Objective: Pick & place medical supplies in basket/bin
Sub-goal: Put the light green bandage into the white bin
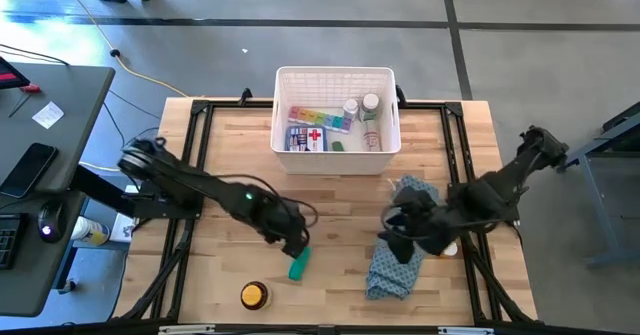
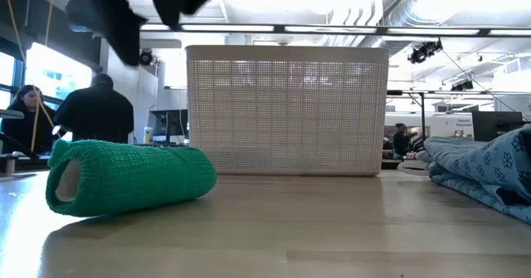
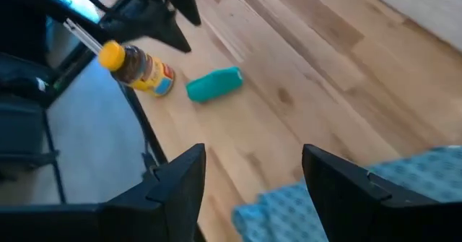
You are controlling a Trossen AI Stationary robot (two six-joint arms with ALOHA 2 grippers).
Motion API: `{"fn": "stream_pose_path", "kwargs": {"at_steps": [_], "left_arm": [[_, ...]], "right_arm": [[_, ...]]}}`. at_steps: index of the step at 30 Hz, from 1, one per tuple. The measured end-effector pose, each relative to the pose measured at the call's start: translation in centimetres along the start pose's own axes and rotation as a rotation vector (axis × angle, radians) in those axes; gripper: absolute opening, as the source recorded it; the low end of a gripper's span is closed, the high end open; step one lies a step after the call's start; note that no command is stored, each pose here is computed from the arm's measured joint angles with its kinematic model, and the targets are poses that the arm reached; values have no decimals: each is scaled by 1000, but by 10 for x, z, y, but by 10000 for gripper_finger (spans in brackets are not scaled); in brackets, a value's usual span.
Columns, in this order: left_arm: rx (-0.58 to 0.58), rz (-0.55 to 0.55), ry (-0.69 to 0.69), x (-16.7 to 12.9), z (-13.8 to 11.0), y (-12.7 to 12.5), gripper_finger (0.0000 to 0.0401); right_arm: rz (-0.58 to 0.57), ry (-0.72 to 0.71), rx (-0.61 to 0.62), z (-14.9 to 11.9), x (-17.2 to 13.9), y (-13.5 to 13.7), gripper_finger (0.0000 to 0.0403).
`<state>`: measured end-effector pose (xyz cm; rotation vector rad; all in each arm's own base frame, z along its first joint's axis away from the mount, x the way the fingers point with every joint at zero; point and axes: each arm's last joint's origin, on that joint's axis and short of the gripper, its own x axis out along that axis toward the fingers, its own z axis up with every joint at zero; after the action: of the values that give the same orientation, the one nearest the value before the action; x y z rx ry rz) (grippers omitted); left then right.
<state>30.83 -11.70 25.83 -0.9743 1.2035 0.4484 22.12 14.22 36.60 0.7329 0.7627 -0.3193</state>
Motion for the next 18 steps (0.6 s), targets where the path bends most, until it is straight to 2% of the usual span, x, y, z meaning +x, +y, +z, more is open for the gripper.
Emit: {"fn": "stream_pose_path", "kwargs": {"at_steps": [4,8,11,18], "left_arm": [[-42,-43,-3,32,3,-13,326],[-71,-75,-25,50,10,-29,314],[-106,16,7,69,10,-26,301],[-136,105,89,88,7,-20,280]], "right_arm": [[-27,22,-79,-14,-16,-6,220],[-67,82,-155,-27,-28,-14,220],[-87,119,-167,-34,-34,-18,220],[-67,96,-182,-48,-45,-17,220]]}}
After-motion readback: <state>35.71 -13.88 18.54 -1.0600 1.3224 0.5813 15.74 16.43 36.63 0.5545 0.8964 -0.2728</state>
